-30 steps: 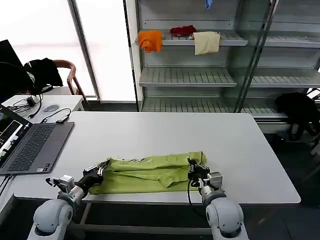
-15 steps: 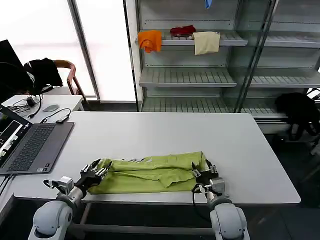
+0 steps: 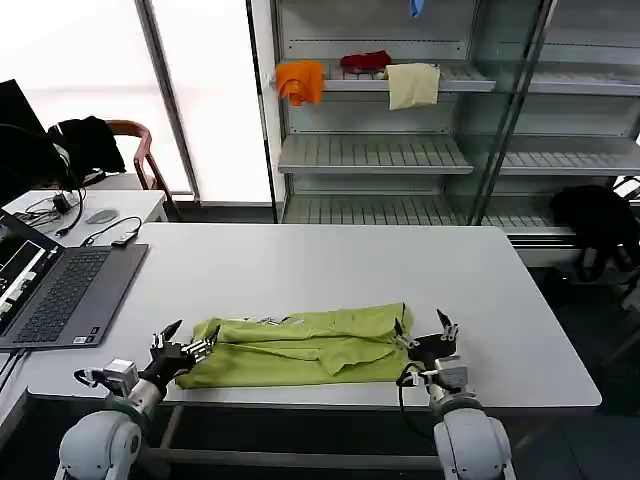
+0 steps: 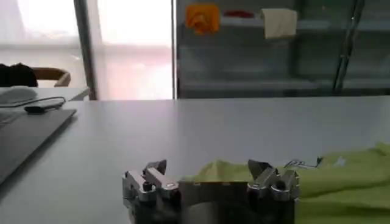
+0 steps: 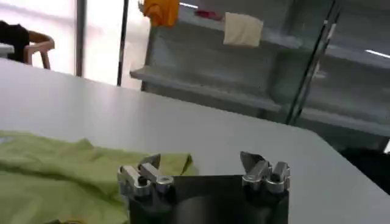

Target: Fold and organize the clothes.

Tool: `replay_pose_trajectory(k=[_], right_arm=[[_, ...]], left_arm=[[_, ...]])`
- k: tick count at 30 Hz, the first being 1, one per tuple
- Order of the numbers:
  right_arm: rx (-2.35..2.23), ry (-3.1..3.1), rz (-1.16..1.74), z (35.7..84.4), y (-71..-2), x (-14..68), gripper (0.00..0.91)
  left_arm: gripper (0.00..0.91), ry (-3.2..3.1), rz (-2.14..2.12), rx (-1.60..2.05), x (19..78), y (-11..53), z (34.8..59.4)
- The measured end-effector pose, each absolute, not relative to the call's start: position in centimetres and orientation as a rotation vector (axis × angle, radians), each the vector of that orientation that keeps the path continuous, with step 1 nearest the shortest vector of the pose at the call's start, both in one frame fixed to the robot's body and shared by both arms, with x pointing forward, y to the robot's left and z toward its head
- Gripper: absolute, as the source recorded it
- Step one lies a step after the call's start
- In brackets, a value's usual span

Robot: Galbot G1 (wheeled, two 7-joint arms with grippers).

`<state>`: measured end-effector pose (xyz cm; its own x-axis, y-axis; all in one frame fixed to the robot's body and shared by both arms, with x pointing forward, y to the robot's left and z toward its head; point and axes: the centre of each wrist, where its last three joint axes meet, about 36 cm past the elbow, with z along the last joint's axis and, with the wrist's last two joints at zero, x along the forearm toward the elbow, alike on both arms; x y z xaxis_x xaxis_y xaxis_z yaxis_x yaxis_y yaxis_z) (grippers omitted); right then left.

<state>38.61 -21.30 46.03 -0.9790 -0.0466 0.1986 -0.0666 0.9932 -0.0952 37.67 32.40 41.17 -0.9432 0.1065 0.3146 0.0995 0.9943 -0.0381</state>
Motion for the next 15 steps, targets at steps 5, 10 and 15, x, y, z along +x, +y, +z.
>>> replay_pose_trajectory(k=[5, 10, 15], right_arm=[[0.126, -2.973, 0.021, 47.1, -21.8, 39.2, 0.907], [0.166, -2.987, -0.062, 47.7, -21.9, 39.7, 0.907], [0.19, -2.987, -0.101, 47.8, -21.9, 40.2, 0.907]], left_arm=[[0.907, -2.826, 0.042, -0.05, 37.2, 31.0, 40.6], [0.907, -2.825, 0.059, 0.018, 36.7, 29.9, 39.7], [0.705, -2.825, 0.069, 0.05, 36.5, 29.0, 39.0]])
